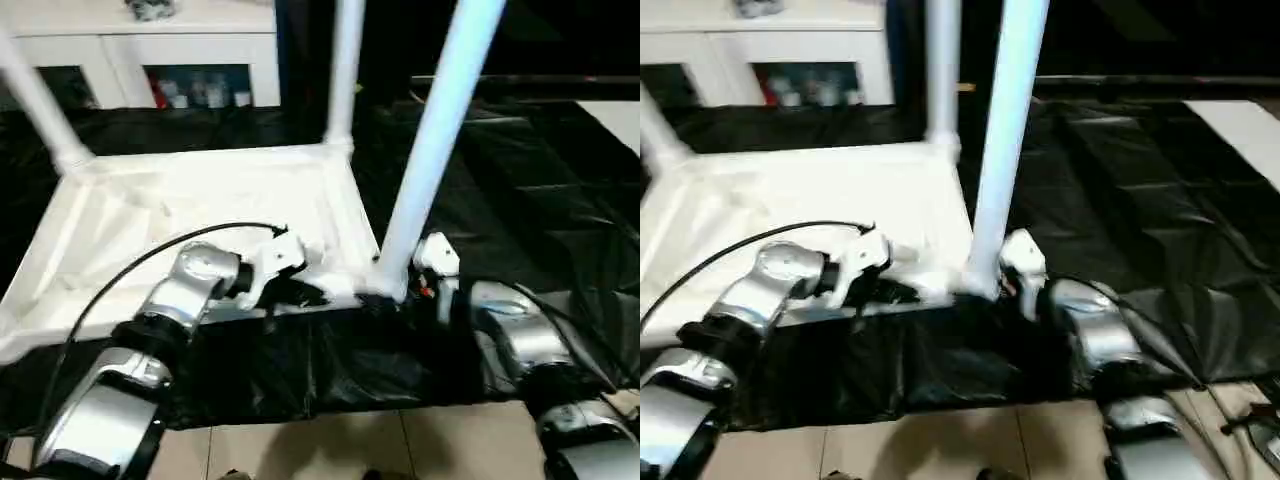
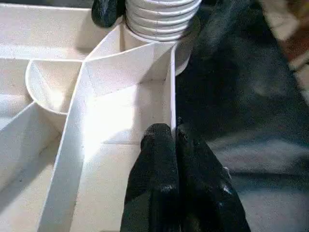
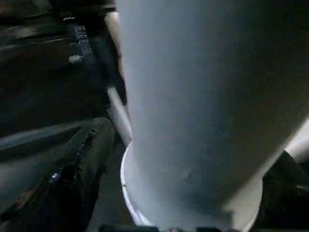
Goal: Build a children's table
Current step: Rotate leg to tighten
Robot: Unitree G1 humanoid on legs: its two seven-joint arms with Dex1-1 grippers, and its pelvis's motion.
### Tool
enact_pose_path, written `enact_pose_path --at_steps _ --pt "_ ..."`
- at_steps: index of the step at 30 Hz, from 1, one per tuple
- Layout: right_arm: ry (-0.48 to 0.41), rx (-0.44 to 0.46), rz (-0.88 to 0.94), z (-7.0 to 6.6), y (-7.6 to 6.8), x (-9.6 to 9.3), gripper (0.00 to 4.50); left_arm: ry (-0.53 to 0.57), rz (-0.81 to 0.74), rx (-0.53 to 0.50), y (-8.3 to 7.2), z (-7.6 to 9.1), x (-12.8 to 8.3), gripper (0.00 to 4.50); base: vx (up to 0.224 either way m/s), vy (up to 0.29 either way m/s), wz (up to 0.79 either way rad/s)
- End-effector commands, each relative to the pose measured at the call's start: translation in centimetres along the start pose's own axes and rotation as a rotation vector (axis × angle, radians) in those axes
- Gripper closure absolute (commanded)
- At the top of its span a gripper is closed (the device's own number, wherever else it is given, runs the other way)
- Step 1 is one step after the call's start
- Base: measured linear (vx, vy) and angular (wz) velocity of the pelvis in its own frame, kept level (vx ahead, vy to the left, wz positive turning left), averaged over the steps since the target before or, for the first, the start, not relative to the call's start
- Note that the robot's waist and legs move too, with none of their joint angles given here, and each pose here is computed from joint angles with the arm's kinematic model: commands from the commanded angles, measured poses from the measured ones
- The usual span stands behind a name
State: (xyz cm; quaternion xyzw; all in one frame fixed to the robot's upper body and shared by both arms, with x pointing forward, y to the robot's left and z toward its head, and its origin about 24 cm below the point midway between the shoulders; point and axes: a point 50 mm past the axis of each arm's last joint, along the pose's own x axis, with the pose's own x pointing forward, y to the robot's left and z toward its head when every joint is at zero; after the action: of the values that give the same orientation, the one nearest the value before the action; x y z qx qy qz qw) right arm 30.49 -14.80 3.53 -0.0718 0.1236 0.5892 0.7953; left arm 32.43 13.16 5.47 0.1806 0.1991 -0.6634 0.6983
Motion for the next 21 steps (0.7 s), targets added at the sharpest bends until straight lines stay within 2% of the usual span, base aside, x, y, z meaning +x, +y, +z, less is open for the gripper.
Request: enact_pose_path --at_steps 1,3,5,9,10,12,15,17,18,21 --pt "0.027 0.008 0.135 0.0 1.1 0.6 0.89 -0.024 -0.068 0.056 -0.3 1.1 0.3 4.5 0.0 0.0 0.0" --pt "0.058 0.008 0.179 -0.1 1.2 0.4 0.89 -0.014 -0.103 0.054 -0.5 1.0 0.1 4.5 0.0 0.0 0.0" --pt "0.08 0.005 0.208 -0.1 1.3 0.2 1.2 -0.003 -0.132 0.057 -0.6 0.9 -0.1 4.5 0.0 0.0 0.0" --pt "0.082 0.012 0.222 0.0 1.4 0.1 1.45 0.003 -0.153 0.056 -0.7 0.8 -0.2 4.5 0.0 0.0 0.0" --pt "0.083 0.014 0.224 0.0 1.4 0.1 1.63 0.005 -0.152 0.056 -0.7 0.8 -0.3 4.5 0.0 0.0 0.0" --pt "0.083 0.021 0.223 -0.1 1.5 0.2 1.66 0.006 -0.14 0.053 -0.6 0.7 -0.3 4.5 0.0 0.0 0.0" --pt "0.065 0.051 0.148 -0.4 1.3 0.6 1.72 -0.006 -0.058 0.037 0.0 0.7 -0.1 4.5 0.0 0.0 0.0" --pt "0.032 0.088 -0.036 -0.8 0.5 1.3 1.74 -0.007 0.085 0.011 0.9 0.9 0.6 4.5 0.0 0.0 0.0" --pt "0.024 0.094 -0.059 -0.9 0.4 1.4 1.75 -0.005 0.104 0.006 1.0 0.9 0.6 4.5 0.0 0.0 0.0" --pt "0.006 0.149 -0.316 -1.2 -0.8 2.6 1.76 -0.028 0.196 -0.016 1.5 1.4 1.6 4.5 0.0 0.0 0.0"
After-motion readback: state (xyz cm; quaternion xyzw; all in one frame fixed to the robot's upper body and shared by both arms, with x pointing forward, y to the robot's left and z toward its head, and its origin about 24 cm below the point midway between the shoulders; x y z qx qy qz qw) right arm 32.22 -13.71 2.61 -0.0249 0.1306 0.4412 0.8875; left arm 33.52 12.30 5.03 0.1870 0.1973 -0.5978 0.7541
